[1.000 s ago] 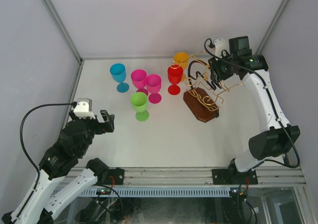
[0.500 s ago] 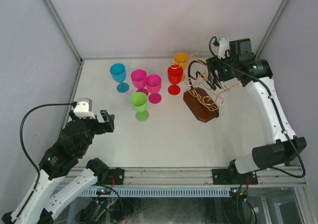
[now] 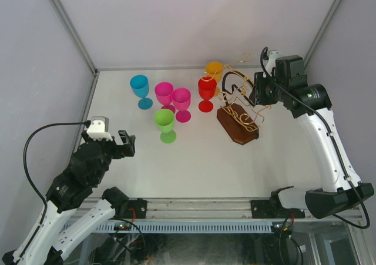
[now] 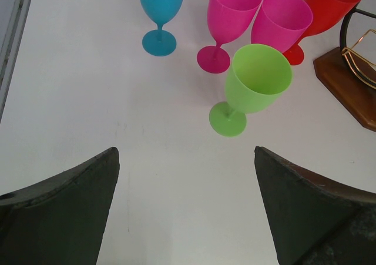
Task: Place the wine glass upside down on the wine glass rack
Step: Move the wine rack to the center of the board.
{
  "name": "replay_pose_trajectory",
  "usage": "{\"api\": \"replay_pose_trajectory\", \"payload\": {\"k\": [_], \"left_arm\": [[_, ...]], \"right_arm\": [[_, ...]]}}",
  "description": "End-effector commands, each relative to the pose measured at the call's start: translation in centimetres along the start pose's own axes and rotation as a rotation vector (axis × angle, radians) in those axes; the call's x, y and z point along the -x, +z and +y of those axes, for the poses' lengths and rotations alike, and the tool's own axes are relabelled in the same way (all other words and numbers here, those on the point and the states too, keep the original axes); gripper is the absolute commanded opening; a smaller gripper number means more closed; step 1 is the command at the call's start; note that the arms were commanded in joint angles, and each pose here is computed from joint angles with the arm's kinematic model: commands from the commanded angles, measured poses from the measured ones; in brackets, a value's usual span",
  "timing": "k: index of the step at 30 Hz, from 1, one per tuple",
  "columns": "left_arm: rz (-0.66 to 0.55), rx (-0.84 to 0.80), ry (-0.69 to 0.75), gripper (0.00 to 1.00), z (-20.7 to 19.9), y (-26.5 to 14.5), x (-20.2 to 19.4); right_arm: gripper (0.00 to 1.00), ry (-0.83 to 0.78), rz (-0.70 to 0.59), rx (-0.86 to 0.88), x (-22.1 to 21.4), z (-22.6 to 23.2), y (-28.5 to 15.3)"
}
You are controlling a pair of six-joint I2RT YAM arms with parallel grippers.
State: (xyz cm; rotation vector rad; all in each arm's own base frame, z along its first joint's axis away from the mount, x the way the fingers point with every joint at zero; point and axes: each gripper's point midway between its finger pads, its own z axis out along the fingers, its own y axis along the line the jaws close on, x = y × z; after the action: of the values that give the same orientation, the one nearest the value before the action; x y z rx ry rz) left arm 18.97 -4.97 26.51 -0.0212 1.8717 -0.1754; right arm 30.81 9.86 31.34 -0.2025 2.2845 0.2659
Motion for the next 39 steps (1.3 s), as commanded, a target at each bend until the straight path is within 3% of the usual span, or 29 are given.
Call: {"api": "replay_pose_trajectory", "payload": {"k": [1, 14, 26, 39], "left_arm": [[-0.021, -0.006, 0.007, 1.00, -0.2, 0.2, 0.3], [-0.022, -0.004, 0.005, 1.00, -0.1, 0.2, 0.3], [-0.021, -0.006, 0.006, 1.00, -0.2, 0.3, 0.3], [-0.018, -0.003, 0.006, 1.00, -0.2, 0.4, 0.3]], "right_arm": [[0.28, 0.048, -0.031, 0.149, 0.6, 2.9, 0.0], [0.05, 0.100, 0.082, 0.071, -1.9, 0.4, 3.7], [0.03, 0.099, 0.127, -0.120, -2.7, -3.9, 4.3], [0.04, 0.098, 0.095, -0.234, -0.9, -7.3, 4.5]]}}
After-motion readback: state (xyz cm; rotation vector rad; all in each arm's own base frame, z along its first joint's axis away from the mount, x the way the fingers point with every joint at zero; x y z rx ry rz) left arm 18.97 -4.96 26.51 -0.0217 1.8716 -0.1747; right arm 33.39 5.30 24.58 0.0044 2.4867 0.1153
